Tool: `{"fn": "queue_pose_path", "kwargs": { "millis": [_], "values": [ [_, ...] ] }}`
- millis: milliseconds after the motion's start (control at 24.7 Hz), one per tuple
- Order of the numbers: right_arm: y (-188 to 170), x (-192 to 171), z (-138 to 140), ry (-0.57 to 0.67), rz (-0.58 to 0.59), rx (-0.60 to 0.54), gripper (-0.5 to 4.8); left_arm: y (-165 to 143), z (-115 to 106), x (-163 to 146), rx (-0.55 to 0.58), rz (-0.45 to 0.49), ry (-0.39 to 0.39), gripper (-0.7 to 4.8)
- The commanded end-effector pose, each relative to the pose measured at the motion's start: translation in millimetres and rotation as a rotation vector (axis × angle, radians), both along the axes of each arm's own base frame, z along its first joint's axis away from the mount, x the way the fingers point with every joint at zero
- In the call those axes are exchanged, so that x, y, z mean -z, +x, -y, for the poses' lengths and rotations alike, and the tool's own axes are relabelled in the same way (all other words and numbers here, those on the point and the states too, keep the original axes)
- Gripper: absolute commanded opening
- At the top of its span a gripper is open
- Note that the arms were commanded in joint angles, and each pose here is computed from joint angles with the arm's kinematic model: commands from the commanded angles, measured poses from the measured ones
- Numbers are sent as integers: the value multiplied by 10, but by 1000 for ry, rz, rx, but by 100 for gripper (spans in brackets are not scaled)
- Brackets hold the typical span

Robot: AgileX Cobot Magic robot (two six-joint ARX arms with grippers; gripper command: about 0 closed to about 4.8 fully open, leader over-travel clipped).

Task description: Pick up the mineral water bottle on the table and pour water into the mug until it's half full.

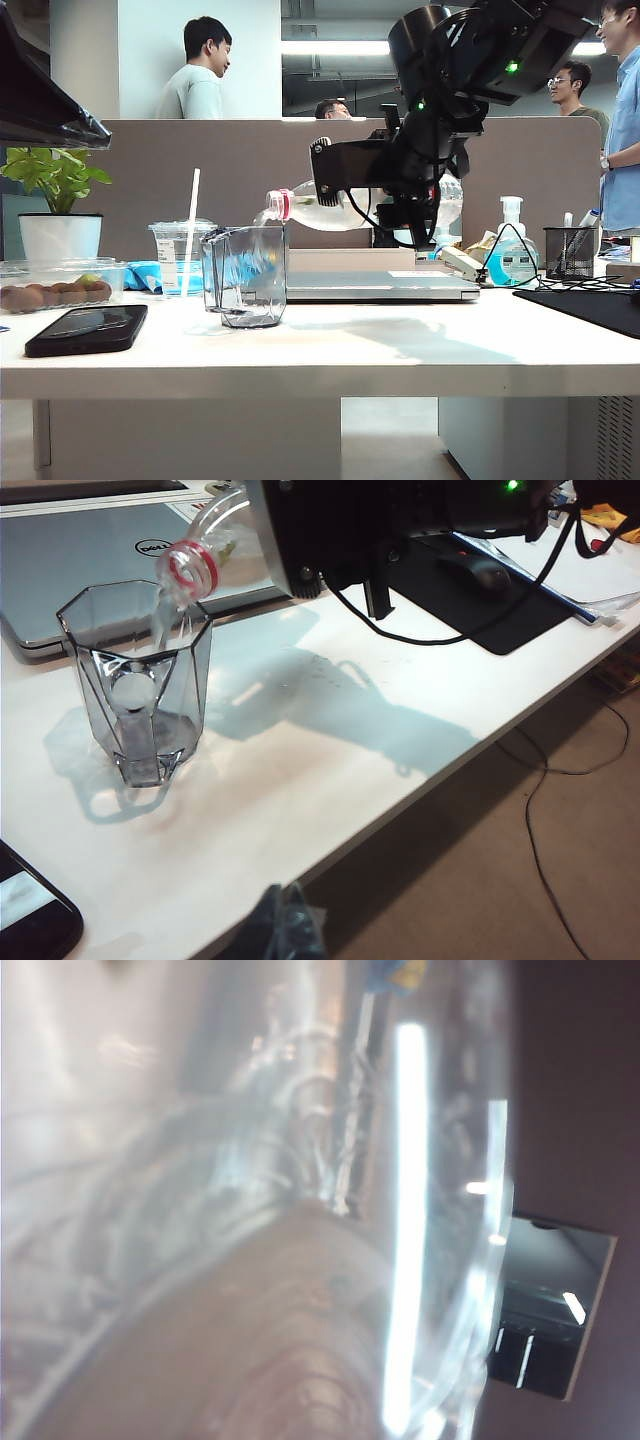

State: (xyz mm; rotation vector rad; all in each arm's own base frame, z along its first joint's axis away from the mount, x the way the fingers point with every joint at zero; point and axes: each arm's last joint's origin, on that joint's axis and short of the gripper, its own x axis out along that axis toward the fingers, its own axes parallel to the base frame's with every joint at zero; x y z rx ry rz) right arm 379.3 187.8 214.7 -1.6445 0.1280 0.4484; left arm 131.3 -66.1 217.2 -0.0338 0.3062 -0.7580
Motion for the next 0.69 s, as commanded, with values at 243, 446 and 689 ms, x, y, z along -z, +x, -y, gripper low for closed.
{"fn": "queue_pose_path", "kwargs": {
  "millis": [243, 446, 689],
  "values": [
    [37, -222, -28, 37, 112, -7, 220, 0, 2, -22, 7, 13, -6, -3],
    [59, -288, -39, 46, 130, -7, 220, 0, 2, -22, 7, 13, -6, -3],
    [70, -296, -45, -11, 136, -24, 220, 0, 2, -22, 7, 13, -6, -3]
  ]
}}
